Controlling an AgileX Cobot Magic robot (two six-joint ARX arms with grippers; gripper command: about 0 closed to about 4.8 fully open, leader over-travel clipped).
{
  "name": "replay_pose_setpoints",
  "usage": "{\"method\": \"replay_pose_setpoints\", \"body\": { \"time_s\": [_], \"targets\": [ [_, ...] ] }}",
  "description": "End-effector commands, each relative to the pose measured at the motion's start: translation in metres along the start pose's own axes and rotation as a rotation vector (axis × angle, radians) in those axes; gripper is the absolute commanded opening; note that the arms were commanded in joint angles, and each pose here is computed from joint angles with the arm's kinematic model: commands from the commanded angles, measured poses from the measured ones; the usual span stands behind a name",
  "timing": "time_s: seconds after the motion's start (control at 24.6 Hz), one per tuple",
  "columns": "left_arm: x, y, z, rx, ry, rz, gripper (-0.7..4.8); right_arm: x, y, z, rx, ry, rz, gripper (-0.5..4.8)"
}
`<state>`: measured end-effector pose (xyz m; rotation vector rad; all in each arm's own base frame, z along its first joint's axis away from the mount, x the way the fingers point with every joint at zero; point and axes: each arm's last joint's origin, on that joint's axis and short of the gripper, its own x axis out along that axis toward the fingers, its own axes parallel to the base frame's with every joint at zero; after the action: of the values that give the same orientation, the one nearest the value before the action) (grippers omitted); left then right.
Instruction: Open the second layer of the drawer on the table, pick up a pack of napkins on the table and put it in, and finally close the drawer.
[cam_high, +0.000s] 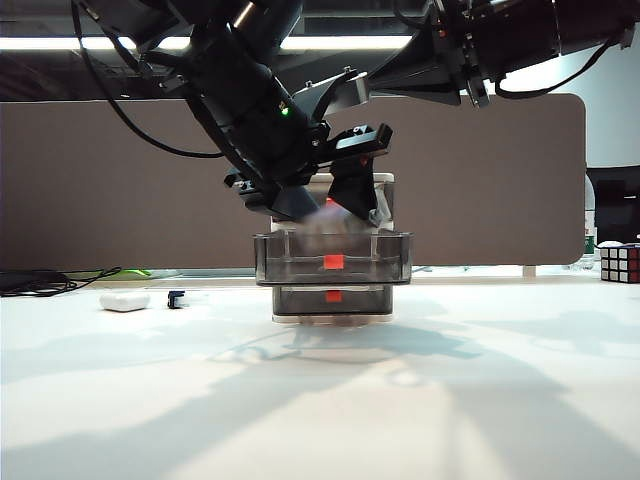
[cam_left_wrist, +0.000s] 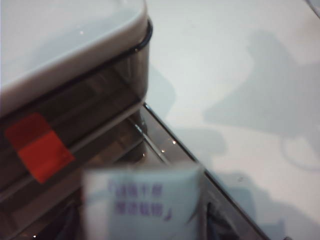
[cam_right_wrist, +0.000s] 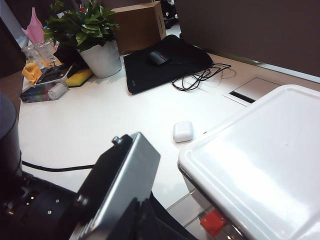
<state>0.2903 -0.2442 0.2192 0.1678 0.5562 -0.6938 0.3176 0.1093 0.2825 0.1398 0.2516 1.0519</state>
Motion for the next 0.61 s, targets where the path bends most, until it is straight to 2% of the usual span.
{"method": "replay_pose_setpoints", "body": {
  "time_s": [0.04,0.12,0.2,0.33,0.37,0.41,0.45,0.49,0.53,0.61],
  "targets": [
    [0.0,0.0,0.002,0.004,-0.018,0.004,3.18,-0.001,0.002,0.004,-0.027,-0.013,0.004,-0.05],
    [-0.003,0.001,0.002,0.003,0.005,0.018,3.45,-0.001,0.002,0.004,-0.027,-0.013,0.004,-0.04],
    [-0.025,0.002,0.003,0.021,0.106,0.092,3.41,-0.001,0.001,0.005,-0.032,-0.016,-0.022,-0.05],
    [-0.057,0.001,0.008,0.021,0.151,0.085,3.39,0.0,-0.001,0.004,-0.06,-0.02,-0.072,-0.05],
    [-0.068,-0.001,0.012,0.037,0.144,0.021,3.04,0.002,-0.003,0.004,-0.067,-0.027,-0.081,-0.05],
    [-0.073,-0.003,0.013,0.049,0.148,-0.047,2.3,0.004,-0.005,0.005,-0.067,-0.027,-0.084,-0.05],
    [-0.078,-0.006,0.011,0.045,0.177,-0.157,0.98,0.008,-0.01,0.006,-0.065,-0.027,-0.083,-0.05],
    [-0.08,-0.008,0.008,0.046,0.204,-0.214,0.46,0.012,-0.013,0.008,-0.061,-0.024,-0.084,-0.05],
    [-0.081,-0.009,0.003,0.048,0.258,-0.265,0.1,0.018,-0.019,0.011,-0.055,-0.018,-0.083,-0.05],
    [-0.078,-0.009,-0.007,0.066,0.305,-0.278,-0.06,0.032,-0.026,0.015,-0.045,-0.002,-0.073,-0.05]
  ]
}}
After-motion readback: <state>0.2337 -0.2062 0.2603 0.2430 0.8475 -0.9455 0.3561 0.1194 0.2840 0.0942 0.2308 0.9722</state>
